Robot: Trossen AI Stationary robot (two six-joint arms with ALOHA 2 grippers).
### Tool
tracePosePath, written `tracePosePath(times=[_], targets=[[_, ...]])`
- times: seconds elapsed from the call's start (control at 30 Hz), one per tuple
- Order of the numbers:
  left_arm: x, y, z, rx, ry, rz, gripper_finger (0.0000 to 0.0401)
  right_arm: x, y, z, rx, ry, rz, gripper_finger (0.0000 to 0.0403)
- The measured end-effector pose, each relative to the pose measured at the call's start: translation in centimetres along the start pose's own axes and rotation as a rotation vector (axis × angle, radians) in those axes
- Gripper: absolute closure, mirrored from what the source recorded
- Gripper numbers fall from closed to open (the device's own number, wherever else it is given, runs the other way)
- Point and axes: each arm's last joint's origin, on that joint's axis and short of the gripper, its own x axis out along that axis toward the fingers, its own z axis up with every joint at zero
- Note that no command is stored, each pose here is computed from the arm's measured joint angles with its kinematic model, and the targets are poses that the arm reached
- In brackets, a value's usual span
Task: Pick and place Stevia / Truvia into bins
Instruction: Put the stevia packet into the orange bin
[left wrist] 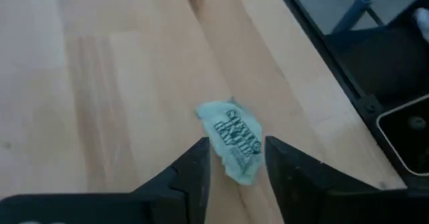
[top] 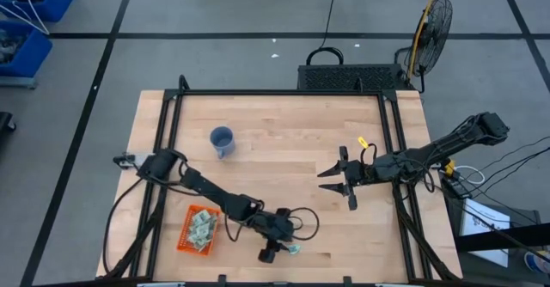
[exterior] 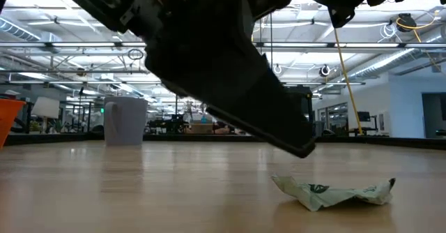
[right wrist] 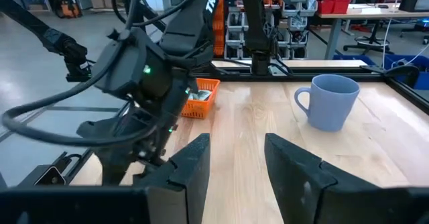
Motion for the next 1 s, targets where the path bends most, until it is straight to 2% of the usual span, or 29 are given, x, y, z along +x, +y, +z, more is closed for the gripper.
tracePosePath(times=[0.17,0.3,0.47,0.67,1.0], targets=[[0.4,-0.1,0.3,0.067,-0.007,-0.01,0.0212,0.0,0.0,0.0,-0.001,0.002,0.0,0.0268],[0.4,0.0,0.1,0.057,0.024,-0.006,0.0194,0.0,0.0,-0.1,-0.002,0.008,-0.001,0.0268],[0.3,0.1,-0.5,0.032,0.077,0.002,0.0198,0.0,0.0,0.0,0.0,-0.001,0.0,0.0268],[0.5,0.2,-0.8,0.028,0.099,0.007,0.0214,0.0,0.0,0.2,-0.056,-0.018,0.001,0.0268],[2.1,0.8,-1.5,0.02,0.049,-0.021,0.0241,-0.1,0.1,1.2,-0.135,-0.117,0.003,0.0268]])
